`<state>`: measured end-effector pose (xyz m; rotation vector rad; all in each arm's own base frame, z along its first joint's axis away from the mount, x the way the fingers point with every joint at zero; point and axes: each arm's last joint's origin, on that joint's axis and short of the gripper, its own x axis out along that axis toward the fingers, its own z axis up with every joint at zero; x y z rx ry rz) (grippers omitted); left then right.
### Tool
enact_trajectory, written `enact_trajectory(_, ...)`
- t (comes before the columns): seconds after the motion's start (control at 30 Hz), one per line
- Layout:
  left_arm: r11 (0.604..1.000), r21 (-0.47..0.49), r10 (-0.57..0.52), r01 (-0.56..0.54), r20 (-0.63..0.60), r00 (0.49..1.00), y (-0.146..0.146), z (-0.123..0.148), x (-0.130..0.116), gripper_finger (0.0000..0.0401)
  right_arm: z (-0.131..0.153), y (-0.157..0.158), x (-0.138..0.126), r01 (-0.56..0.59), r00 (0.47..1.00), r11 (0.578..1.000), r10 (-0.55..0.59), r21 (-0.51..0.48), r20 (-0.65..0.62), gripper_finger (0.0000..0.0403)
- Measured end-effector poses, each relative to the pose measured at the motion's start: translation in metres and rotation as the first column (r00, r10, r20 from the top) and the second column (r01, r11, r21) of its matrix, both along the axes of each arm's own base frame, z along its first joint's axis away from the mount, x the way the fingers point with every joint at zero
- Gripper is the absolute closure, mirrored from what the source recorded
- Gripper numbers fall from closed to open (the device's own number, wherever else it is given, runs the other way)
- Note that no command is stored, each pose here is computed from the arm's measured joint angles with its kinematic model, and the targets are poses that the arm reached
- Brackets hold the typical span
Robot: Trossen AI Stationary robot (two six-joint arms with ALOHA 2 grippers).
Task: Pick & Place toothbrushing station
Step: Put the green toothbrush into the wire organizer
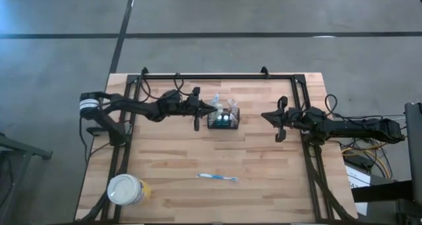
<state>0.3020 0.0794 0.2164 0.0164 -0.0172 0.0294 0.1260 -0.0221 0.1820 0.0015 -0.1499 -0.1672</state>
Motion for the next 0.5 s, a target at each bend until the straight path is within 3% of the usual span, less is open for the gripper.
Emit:
enact_trajectory(0.13, 1.000, -0.023, 0.014, -0.013, 0.035, 0.999, 0.000, -0.013, -0.004, 0.0401, 0.000, 0.000, 0.000, 0.000, 1.000, 1.000, 0.000, 0.000, 0.000, 0.0394)
enact_trajectory(0.5, 0.998, -0.044, 0.033, -0.034, -0.015, 0.999, 0.002, -0.043, 0.003, 0.0401, 0.000, 0.000, 0.000, 0.007, 1.000, 1.000, -0.007, -0.009, -0.001, 0.0394)
